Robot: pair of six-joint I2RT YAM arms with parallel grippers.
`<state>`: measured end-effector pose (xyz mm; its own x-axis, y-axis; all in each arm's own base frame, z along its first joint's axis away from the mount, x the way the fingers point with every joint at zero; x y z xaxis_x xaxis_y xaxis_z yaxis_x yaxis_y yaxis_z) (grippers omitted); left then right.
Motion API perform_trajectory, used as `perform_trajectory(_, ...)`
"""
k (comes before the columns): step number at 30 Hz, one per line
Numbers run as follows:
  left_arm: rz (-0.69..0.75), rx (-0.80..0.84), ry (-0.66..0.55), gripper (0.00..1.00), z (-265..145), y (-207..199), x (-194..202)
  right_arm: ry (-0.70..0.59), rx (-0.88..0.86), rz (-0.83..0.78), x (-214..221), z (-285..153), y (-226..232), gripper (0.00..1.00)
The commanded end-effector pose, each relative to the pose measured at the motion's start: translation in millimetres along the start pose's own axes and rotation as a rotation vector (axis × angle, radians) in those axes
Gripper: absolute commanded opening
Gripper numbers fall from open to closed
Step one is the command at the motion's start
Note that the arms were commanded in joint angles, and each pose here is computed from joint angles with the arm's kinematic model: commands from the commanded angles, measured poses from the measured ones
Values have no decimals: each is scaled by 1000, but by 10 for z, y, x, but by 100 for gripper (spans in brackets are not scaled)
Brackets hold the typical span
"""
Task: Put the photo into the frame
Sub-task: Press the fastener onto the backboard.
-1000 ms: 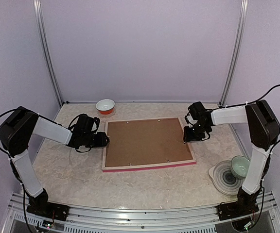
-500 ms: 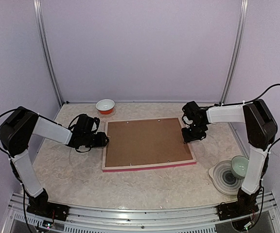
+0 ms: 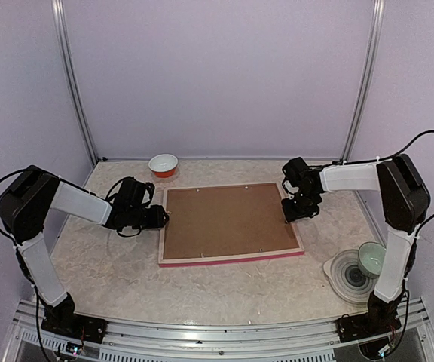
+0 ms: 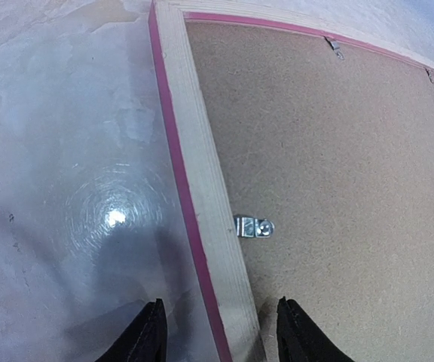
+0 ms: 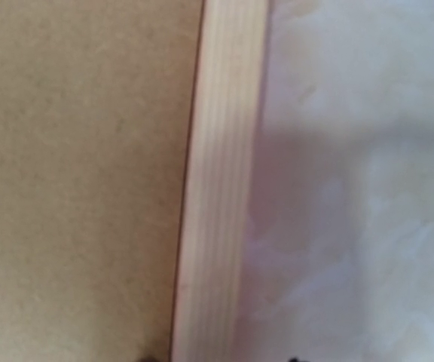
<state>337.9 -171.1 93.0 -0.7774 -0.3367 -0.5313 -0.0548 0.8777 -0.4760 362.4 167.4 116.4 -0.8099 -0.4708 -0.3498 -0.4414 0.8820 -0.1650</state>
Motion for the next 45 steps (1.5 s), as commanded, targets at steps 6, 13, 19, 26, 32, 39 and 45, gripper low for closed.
perform_trajectory(6, -9, -15, -13, 50, 11, 39, -17, 12, -16, 8, -9, -175, 15, 40)
perform_trajectory(13, -11, -13, -11, 50, 12, 40, -18, -74, -15, 64, -128, -351, -62, 40)
perform_trajectory(19, -12, -10, -10, 50, 11, 40, -17, -78, -69, 104, -86, -195, -15, 39)
perform_trajectory(26, -13, -11, -12, 50, 8, 40, -19, -31, -64, 106, 4, 16, 17, 39)
perform_trajectory(32, -13, -12, -9, 50, 18, 44, -11, 1, -37, 90, 89, 73, 9, 39)
perform_trajectory(39, -13, -12, -11, 50, 14, 45, -13, 18, -4, 84, 151, 72, -14, 39)
perform_trajectory(45, -14, -11, -11, 50, 10, 44, -14, 14, 29, 82, 151, 33, -57, 39)
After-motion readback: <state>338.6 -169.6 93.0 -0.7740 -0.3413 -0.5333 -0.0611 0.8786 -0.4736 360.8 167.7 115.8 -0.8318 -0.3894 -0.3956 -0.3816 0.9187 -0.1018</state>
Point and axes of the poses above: each gripper's point midway between its finger pads, its own z axis out along the fingers, its own y axis along the line the jaws close on, x = y × z, the point moved 9 cm from there along -z, back along the fingers, and after that the axes turned 15 degrees about -z, right-handed, at the moved point
